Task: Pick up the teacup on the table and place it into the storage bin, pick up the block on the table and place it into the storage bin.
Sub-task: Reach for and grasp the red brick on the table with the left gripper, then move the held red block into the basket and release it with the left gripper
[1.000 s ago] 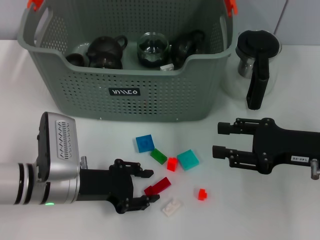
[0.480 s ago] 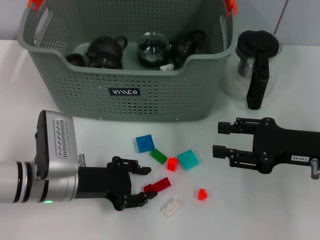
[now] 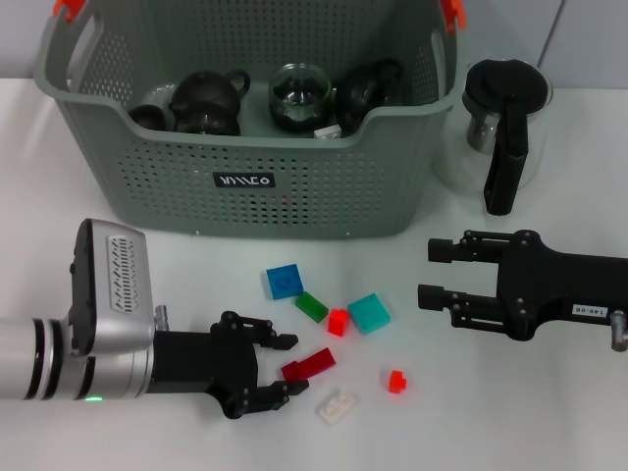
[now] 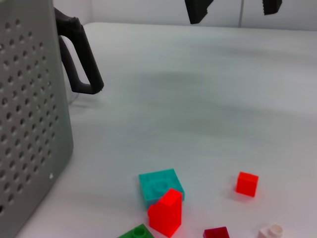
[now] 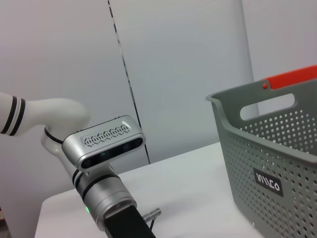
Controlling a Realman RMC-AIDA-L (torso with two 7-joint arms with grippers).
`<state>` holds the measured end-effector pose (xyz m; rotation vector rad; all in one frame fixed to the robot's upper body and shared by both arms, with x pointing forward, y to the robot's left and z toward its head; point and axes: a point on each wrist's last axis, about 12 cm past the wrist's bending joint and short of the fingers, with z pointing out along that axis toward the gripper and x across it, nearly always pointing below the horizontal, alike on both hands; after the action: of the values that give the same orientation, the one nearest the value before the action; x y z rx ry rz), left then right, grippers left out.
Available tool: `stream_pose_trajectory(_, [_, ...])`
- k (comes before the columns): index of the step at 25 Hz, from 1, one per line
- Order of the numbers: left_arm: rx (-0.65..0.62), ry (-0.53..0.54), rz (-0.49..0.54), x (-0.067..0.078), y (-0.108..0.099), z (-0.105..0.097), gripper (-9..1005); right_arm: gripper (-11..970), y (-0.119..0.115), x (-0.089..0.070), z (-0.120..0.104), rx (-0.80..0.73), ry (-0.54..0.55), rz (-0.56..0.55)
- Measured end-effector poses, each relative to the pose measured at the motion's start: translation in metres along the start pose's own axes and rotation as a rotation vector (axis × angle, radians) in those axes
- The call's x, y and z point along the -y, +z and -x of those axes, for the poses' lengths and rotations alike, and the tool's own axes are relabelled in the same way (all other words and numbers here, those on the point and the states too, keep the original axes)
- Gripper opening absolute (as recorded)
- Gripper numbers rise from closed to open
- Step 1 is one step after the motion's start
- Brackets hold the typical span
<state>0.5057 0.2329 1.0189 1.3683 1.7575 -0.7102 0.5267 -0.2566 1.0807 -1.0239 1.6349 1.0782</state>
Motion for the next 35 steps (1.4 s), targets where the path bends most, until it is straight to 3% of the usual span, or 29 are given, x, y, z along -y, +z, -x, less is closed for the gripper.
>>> stream_pose_trajectory(5, [-0.019, -0.009, -0.006, -0.002, 0.001, 0.001, 515, 645, 0.000, 0.000, 0.000, 0.000, 0.001, 0.002])
stream_pose_trajectory(10, [-0.035, 0.002, -0.010, -0.002, 0.003, 0.001, 296, 646, 0.000, 0.000, 0.000, 0.001, 0.002, 0.002])
stream_pose_trajectory(16, [-0.034, -0.013, 0.009, -0.006, -0.002, 0.004, 187, 645, 0.000, 0.000, 0.000, 0.001, 0.002, 0.002])
stream_pose_trajectory(21, [-0.013, -0.050, 0.021, -0.012, -0.018, 0.012, 194, 644, -0.001, 0.000, 0.000, 0.005, 0.002, -0.002])
stream_pose_trajectory(25, [0.020, -0.054, -0.001, -0.018, -0.051, 0.023, 200, 644, -0.001, 0.001, 0.001, 0.007, 0.006, -0.006])
stream_pose_trajectory(29, [0.094, -0.029, -0.047, -0.026, -0.102, 0.044, 206, 645, -0.001, 0.002, 0.002, 0.008, 0.004, -0.007])
stream_pose_trajectory(31, [0.169, -0.006, -0.044, -0.033, -0.134, 0.066, 209, 645, -0.001, 0.002, 0.002, 0.007, 0.005, -0.007])
stream_pose_trajectory(35, [0.243, 0.012, 0.023, -0.052, -0.164, 0.108, 215, 645, -0.001, 0.002, 0.002, 0.007, 0.007, -0.006])
